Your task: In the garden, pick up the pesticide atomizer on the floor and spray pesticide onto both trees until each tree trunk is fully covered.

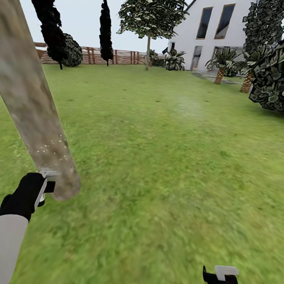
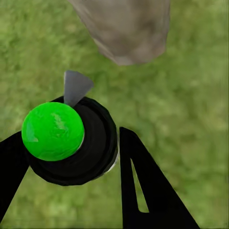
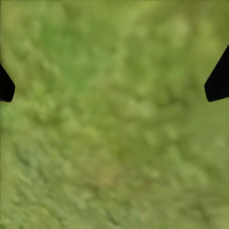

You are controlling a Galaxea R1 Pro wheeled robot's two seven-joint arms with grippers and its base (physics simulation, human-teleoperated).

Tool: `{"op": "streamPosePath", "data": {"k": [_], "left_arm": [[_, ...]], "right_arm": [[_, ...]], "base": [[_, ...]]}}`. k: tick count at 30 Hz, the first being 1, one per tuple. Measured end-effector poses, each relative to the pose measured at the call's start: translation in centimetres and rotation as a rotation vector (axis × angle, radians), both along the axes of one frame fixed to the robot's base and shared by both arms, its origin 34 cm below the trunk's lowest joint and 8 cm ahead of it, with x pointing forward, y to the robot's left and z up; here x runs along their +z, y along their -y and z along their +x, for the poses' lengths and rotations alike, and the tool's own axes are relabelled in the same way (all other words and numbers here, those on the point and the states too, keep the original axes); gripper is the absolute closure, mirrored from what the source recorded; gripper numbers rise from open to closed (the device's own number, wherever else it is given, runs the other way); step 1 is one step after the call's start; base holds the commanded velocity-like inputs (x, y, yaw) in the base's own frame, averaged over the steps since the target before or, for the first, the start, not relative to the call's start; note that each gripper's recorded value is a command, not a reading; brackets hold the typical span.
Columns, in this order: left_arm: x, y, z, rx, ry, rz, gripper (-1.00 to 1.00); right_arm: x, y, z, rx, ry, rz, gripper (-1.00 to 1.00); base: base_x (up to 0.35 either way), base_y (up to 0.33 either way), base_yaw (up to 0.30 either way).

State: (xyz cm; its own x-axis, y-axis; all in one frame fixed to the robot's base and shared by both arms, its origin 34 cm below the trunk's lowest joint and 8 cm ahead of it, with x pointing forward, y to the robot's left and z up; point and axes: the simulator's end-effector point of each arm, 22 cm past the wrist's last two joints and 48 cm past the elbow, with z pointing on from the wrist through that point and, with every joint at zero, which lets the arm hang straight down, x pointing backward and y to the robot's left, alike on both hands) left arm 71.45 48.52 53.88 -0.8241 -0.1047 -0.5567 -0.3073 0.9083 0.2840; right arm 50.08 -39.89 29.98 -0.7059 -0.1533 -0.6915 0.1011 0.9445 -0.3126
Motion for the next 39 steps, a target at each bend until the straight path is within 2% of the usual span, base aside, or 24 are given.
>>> {"op": "streamPosePath", "data": {"k": [1,2,5,9,12,13,21,25,27,29,39], "left_arm": [[-1.6,0.1,-1.3,-0.002,-0.024,-0.005,1.0],[-3.5,0.6,-2.1,-0.017,-0.019,-0.007,1.0],[-5.4,0.9,-3.1,-0.042,0.008,0.008,1.0],[-5.7,0.9,-3.3,-0.036,0.023,-0.001,1.0],[-5.8,-1.1,-4.2,0.049,0.053,-0.048,1.0],[-5.8,-1.2,-4.3,0.058,0.056,-0.054,1.0],[-6.7,-1.0,-4.9,0.059,0.034,-0.058,1.0],[-6.8,-1.3,-5.1,0.058,0.027,-0.049,1.0],[-6.5,-2.4,-5.6,0.07,0.009,0.008,1.0],[-6.4,-2.8,-5.8,0.083,0.005,0.028,1.0],[-6.5,-2.6,-5.9,0.092,0.007,0.021,1.0]], "right_arm": [[0.0,-0.1,0.0,0.001,0.0,0.0,-1.0],[0.0,-0.2,0.0,0.003,0.0,0.001,-1.0],[0.0,-0.2,0.0,0.003,0.0,0.002,-1.0],[0.0,-0.3,0.0,0.003,0.0,0.002,-1.0],[0.0,-0.3,0.0,0.004,0.0,0.003,-1.0],[0.0,-0.3,0.0,0.004,0.0,0.003,-1.0],[0.0,-0.1,0.0,0.003,0.0,0.0,-1.0],[0.0,-0.2,0.0,0.003,-0.001,0.002,-1.0],[0.0,-0.2,0.0,0.002,-0.001,0.001,-1.0],[0.0,-0.2,0.0,0.002,-0.001,0.001,-1.0],[0.0,-0.3,0.0,0.003,-0.001,0.002,-1.0]], "base": [[0.133,-0.261,0.273],[0.145,-0.262,0.275],[0.18,-0.242,0.276],[0.238,-0.197,0.276],[0.276,-0.169,0.276],[0.279,-0.168,0.272],[0.221,-0.205,0.031],[0.188,-0.224,0.004],[0.184,-0.227,0.142],[0.184,-0.227,0.247],[0.197,-0.224,0.229]]}}
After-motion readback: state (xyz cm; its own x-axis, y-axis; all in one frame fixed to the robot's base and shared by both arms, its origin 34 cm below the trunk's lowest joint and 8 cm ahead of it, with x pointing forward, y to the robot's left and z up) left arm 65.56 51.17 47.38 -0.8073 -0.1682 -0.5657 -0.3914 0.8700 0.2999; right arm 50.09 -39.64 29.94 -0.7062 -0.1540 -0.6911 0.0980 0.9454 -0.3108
